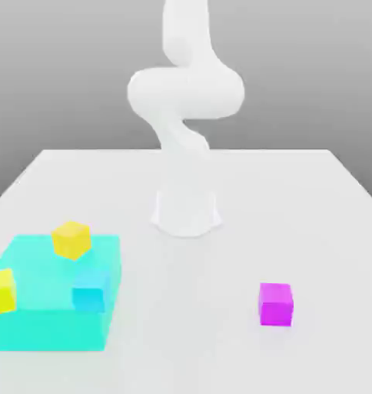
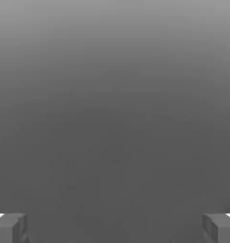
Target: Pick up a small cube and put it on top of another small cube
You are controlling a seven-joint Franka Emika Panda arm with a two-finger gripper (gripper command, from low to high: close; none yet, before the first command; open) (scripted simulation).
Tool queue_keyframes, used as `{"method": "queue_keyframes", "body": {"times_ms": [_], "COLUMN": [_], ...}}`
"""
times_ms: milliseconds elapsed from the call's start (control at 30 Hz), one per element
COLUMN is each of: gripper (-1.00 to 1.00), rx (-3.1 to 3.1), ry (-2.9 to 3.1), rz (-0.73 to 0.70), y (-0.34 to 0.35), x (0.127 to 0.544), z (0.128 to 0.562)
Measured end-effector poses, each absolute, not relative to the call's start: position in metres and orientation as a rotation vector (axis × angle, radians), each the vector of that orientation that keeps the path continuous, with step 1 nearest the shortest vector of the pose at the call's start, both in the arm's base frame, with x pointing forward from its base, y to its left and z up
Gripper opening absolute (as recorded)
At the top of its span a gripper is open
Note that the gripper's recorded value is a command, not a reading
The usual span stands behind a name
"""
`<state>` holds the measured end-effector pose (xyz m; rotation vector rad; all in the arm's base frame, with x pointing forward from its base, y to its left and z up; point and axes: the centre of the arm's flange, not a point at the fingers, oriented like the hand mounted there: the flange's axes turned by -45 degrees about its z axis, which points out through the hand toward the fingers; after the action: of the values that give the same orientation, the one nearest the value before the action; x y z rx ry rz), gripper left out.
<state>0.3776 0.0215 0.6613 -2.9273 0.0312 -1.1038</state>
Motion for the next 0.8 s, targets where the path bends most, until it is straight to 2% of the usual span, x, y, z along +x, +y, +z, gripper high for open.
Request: {"method": "queue_keyframes", "body": {"times_ms": [133, 300, 467, 633, 800], "gripper": [0.0, 0.0, 0.0, 0.0, 0.0], "rx": [-2.991, -3.055, -3.104, -3.135, -3.134], "ry": [0.05, 0.072, 0.094, 0.11, 0.122], "rz": [-0.882, -0.61, -0.321, -0.049, -0.003], "y": [0.06, 0.103, 0.139, 0.163, 0.166], "x": [0.417, 0.429, 0.401, 0.342, 0.332], "z": [0.562, 0.437, 0.313, 0.213, 0.162]}}
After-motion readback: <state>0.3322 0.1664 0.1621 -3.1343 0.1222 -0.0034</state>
